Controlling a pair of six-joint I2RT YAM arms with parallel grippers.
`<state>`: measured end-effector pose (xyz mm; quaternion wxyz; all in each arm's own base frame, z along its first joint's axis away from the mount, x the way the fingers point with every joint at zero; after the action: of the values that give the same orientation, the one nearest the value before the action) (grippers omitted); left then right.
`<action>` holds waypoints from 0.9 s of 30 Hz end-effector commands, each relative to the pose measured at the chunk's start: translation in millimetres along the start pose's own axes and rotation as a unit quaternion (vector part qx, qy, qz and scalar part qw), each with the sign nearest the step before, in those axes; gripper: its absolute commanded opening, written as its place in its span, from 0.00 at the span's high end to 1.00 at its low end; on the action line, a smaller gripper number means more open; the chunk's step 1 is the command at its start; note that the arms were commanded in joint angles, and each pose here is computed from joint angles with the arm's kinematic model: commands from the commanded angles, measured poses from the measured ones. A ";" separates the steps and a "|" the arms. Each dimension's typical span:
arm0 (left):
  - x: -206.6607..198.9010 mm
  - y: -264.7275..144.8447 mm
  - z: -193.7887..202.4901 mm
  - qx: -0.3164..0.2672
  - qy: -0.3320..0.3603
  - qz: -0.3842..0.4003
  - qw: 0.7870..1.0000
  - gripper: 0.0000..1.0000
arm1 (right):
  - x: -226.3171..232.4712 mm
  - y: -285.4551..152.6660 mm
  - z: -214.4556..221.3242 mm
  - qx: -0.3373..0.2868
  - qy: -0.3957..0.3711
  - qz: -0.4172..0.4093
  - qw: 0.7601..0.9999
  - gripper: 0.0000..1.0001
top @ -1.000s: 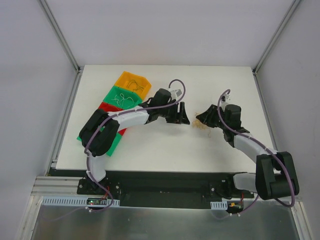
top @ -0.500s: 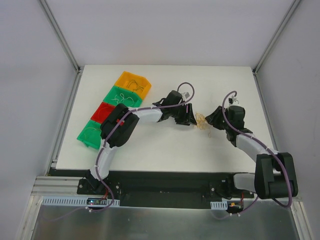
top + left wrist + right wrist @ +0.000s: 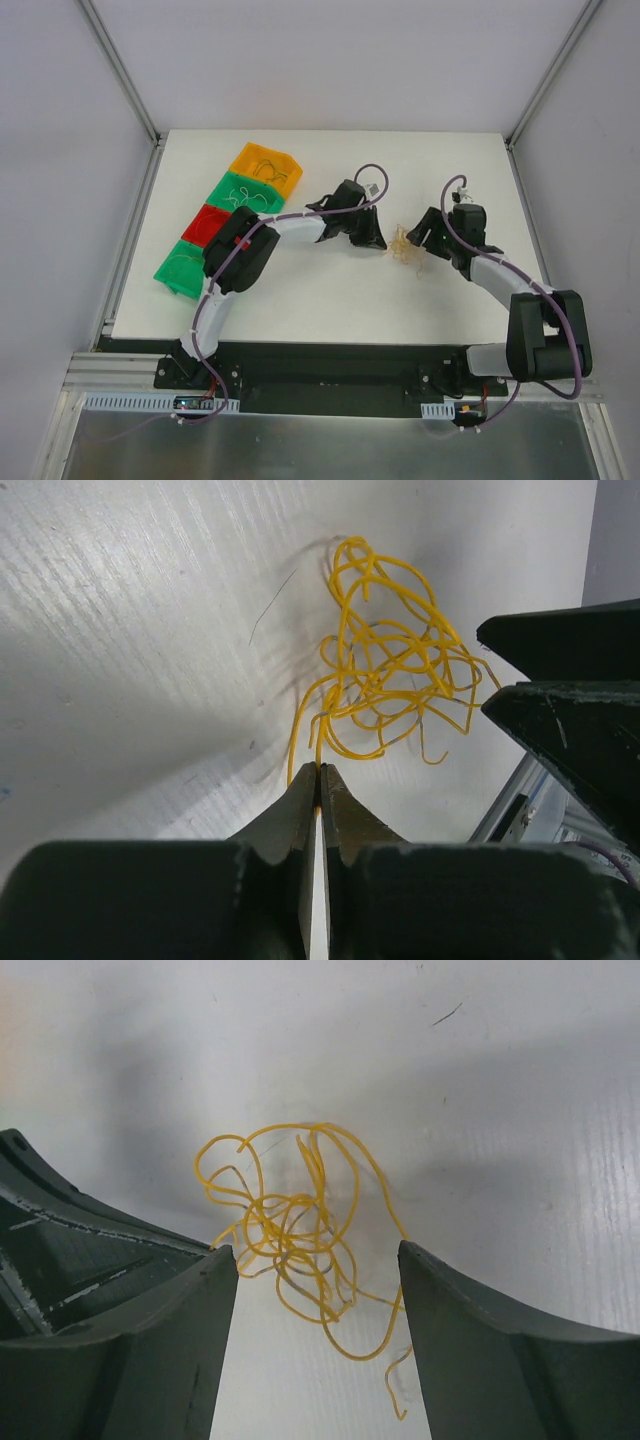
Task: Untangle the cables
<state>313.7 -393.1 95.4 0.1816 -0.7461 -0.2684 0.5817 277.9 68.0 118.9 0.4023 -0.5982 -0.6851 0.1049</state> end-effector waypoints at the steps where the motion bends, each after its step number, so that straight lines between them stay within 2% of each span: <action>1: -21.9 -21.8 -2.3 -0.020 0.038 0.015 0.999 1.00 | 7.2 4.7 -8.8 0.023 -0.039 0.017 0.999 0.31; 8: -50.8 -49.8 4.8 -0.027 0.086 0.046 0.995 1.00 | 22.9 15.1 -3.1 0.079 -0.084 0.028 0.993 0.34; 14: -77.7 -83.7 9.9 -0.057 0.141 0.065 0.986 1.00 | 26.3 24.0 2.5 0.124 -0.103 0.049 0.986 0.37; 18: -96.3 -109.3 13.4 -0.082 0.181 0.081 0.977 1.00 | 23.3 27.0 4.3 0.138 -0.103 0.066 0.983 0.42; 22: -118.2 -144.2 15.9 -0.133 0.246 0.088 0.956 1.00 | 19.7 30.4 6.0 0.151 -0.102 0.084 0.980 0.48; 27: -146.8 -203.9 17.6 -0.226 0.323 0.087 0.915 1.00 | 15.1 33.0 7.1 0.163 -0.098 0.106 0.976 0.57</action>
<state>245.2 -347.2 262.9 0.0961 -0.8967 -0.2318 0.3646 292.7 95.6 95.5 0.4183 -0.5666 -0.6431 0.3007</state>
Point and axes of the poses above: each gripper's point midway between its finger pads, its own y axis out along the fingers, its own x axis along the line the jaws close on, z = x × y, the point moved 8 cm from there along -y, back along the fingers, and after that the axes turned 5 degrees about -y, right-handed, at the moved point
